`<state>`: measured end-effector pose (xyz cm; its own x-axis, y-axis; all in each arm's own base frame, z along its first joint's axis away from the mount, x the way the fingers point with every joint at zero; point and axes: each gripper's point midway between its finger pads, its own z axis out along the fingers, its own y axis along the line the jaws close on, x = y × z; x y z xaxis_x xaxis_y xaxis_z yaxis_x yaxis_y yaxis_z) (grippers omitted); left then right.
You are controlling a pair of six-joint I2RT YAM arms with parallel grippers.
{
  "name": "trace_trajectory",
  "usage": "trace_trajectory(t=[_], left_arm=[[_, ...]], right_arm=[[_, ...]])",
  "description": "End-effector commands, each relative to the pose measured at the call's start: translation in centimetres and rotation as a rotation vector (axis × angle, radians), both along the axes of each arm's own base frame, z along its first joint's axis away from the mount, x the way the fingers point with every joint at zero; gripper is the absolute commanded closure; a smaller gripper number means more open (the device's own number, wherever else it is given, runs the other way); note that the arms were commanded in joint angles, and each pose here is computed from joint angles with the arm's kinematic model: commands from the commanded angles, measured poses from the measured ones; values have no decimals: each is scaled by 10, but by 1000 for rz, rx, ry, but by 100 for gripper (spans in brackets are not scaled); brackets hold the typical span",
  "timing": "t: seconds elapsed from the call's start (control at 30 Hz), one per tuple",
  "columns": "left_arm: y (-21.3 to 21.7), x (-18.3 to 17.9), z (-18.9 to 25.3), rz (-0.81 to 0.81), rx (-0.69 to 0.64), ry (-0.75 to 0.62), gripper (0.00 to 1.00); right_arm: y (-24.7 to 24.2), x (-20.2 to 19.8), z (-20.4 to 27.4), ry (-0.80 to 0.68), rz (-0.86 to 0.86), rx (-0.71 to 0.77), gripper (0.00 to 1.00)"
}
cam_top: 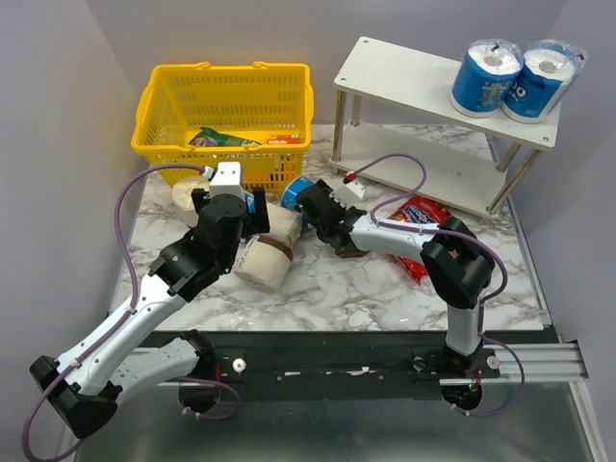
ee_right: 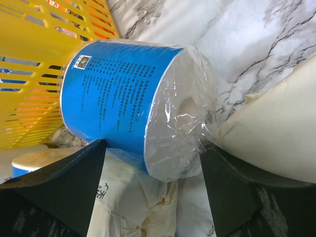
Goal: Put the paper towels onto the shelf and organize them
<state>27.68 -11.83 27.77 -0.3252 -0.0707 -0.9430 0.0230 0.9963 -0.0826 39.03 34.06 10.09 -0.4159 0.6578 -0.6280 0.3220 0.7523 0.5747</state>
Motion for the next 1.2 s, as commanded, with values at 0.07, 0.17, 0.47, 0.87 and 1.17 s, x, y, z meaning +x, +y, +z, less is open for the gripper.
trace_trajectory(t=[0.07,0.17,0.47,0.87,1.17], left_arm=[[-1,0,4,10,-35,-22,1],[-1,0,3,10,-33,-20,1],[-2,0,3,7,-34,-19,1],[0,1,3,13,-25,-19,1],[2,0,5,18,-21,-26,1]], right_arm=[[1,14,-5,-55,-12,-76,13],[9,17,-5,-85,24,-21,13],[20,28,2,-153,111,22,13],[0,15,26,-301,202,-72,66],[-32,-6,81,-338,391,-417,71]])
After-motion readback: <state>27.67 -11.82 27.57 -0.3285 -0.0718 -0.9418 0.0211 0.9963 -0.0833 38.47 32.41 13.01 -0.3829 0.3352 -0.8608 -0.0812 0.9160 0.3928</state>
